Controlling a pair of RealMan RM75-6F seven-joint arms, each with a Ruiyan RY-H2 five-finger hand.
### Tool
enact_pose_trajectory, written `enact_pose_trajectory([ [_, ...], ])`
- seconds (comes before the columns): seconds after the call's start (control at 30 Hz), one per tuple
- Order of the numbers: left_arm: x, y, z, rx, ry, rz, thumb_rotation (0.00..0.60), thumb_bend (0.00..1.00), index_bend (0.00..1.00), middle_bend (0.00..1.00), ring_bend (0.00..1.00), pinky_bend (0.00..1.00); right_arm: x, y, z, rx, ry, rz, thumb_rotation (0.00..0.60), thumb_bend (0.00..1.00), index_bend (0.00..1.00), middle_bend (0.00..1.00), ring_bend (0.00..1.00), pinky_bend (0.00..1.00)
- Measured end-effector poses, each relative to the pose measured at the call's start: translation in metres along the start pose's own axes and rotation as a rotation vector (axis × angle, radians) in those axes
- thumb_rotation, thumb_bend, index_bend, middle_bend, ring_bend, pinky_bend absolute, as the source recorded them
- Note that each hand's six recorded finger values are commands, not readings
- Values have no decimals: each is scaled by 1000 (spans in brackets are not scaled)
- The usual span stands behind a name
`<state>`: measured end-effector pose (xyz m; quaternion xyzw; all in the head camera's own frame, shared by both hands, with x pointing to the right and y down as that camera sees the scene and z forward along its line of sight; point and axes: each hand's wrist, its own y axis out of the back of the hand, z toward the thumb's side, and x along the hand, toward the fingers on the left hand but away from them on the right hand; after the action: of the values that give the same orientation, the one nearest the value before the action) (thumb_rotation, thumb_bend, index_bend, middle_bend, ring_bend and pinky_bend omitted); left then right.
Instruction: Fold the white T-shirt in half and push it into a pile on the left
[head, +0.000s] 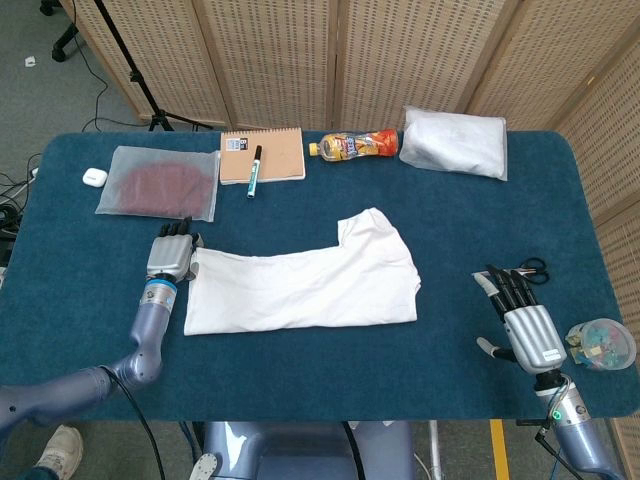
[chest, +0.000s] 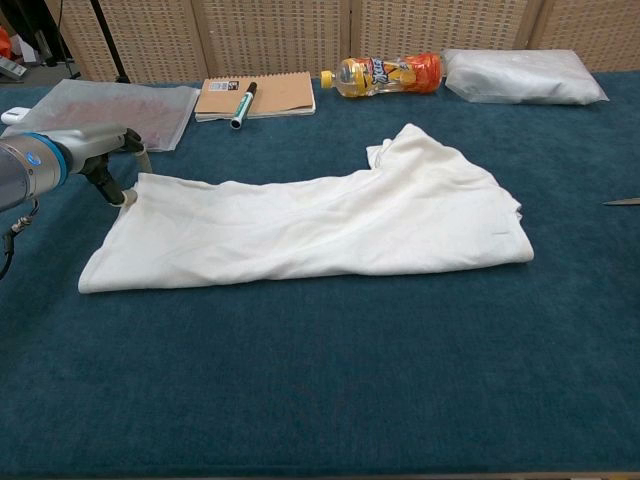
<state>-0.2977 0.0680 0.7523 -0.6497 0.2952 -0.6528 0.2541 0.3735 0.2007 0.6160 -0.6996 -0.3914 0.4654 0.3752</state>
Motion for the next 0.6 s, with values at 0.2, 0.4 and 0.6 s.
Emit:
enact_pose_trajectory([
  [0.2,-1,-2,-1,-27,25,9,600,442,522,0,0,0,0,1,0,-7,0,1,600,0,0,0,0,0],
  [0.4,-1,-7,0,-30,41,20,600,459,584,0,0,0,0,1,0,-10,1,-1,600,0,0,0,0,0],
  [0.6,0,-8,1,-22,47,34,600,498,622,0,0,0,0,2,-1,-14,0,-1,600,0,0,0,0,0],
])
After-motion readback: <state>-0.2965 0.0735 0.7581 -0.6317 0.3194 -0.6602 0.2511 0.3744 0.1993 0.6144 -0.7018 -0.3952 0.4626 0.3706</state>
